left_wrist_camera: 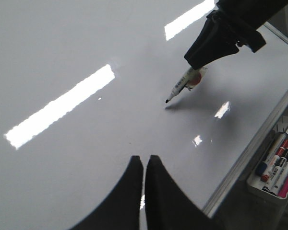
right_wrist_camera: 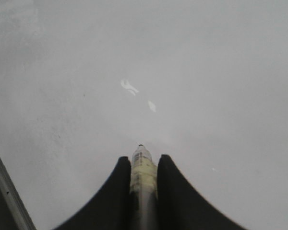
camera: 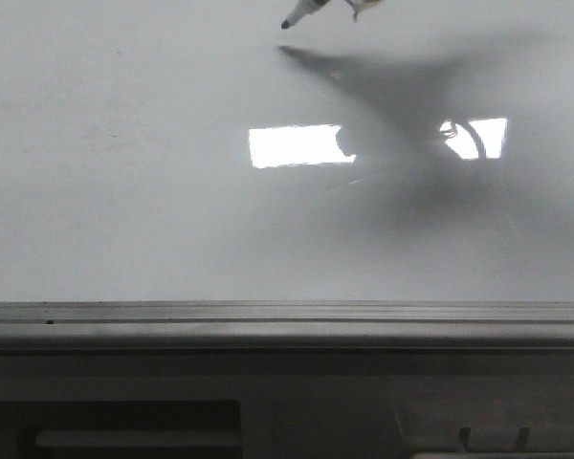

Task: Write number 3 on whiteboard

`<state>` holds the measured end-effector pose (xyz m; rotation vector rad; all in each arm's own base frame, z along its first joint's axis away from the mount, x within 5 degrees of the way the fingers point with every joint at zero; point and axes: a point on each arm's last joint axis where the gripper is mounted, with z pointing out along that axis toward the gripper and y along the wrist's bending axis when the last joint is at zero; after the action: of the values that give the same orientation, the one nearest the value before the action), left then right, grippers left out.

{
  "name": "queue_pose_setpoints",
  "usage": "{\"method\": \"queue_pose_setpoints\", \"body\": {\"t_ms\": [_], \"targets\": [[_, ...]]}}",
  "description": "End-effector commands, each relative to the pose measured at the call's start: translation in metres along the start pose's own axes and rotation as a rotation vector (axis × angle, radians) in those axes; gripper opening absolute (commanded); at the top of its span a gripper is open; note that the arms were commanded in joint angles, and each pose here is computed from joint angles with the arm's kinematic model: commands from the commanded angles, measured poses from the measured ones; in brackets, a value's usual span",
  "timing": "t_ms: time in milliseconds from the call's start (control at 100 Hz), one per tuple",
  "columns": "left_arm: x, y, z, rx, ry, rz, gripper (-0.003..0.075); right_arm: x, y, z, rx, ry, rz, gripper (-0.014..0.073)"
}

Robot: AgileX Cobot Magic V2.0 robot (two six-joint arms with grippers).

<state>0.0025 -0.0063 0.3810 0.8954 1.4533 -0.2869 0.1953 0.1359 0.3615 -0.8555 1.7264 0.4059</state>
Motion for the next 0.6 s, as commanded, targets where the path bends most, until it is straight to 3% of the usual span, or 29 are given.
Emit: {"method": "queue_pose_setpoints", "body": {"t_ms": [0, 590], "targets": [[-0.010, 0.002, 0.001, -0.008, -0.080, -0.041, -0.0021, -0.013, -0.009, -0.005, 0.047, -0.058, 0.021, -0.0061], [-0.010, 0.001, 0.002, -0.006, -0.087, -0.047, -0.0021, 0.006, -0.036, -0.018, 0.088, 0.055, 0.083, -0.0046]]}}
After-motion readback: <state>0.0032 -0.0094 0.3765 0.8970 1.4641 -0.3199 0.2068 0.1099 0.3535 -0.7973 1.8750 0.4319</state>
